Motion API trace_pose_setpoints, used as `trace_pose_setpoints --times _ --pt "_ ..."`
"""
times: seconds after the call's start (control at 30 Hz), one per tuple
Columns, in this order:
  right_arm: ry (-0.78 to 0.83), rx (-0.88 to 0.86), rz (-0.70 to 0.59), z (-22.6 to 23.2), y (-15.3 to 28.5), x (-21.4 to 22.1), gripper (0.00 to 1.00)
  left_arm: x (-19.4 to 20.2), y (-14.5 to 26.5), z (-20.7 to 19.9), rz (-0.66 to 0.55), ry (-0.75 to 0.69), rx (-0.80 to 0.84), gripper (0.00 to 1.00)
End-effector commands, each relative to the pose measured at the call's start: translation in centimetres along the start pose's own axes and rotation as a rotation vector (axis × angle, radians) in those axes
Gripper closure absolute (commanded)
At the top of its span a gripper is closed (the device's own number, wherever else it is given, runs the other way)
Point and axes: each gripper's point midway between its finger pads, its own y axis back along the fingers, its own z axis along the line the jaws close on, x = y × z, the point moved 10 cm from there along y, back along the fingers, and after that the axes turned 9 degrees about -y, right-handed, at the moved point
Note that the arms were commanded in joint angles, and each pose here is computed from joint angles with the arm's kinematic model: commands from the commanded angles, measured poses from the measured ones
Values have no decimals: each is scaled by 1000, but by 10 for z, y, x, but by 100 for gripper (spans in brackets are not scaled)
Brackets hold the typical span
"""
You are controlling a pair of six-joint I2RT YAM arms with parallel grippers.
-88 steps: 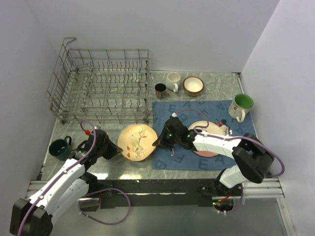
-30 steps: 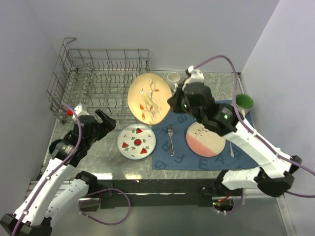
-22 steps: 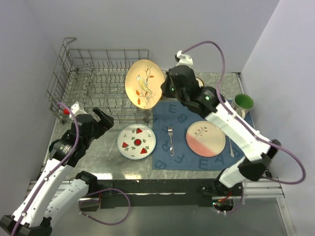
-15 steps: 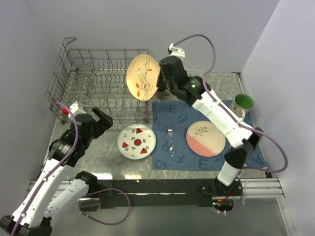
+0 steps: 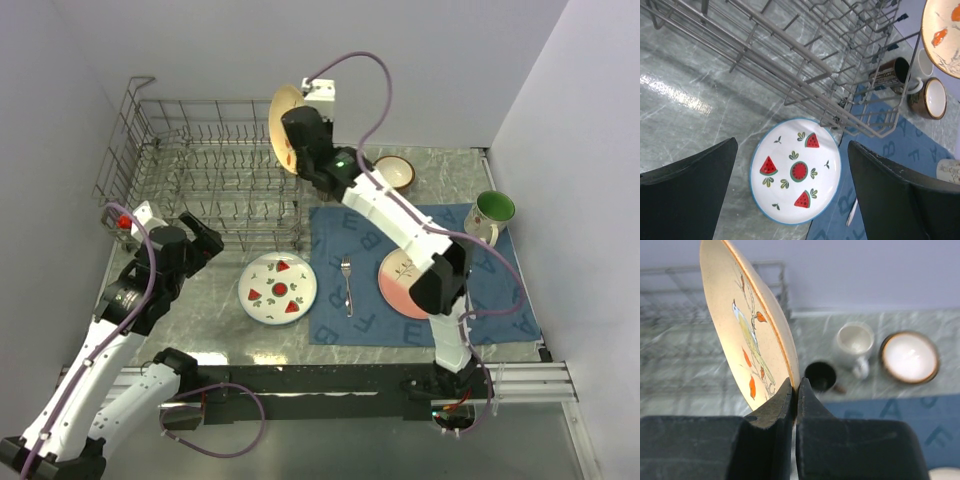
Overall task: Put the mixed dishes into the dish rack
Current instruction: Insert the plate into the dish rack
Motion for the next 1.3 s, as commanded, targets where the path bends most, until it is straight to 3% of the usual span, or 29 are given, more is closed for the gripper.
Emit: trace_pose_setpoints --times 0.0,0.27,0.67,1.27 --pt "-128 74 -357 27 2 -56 100 -14 4 -5 -59 12 -15 1" --pt "-118 141 -485 52 -21 -46 100 -8 -6 -5 -39 -5 -38 1" --pt "-128 191 -474 61 -32 -21 100 8 -24 -5 50 -46 -62 1" --pt "-148 255 -420 77 -32 24 100 -4 6 4 -71 7 23 1"
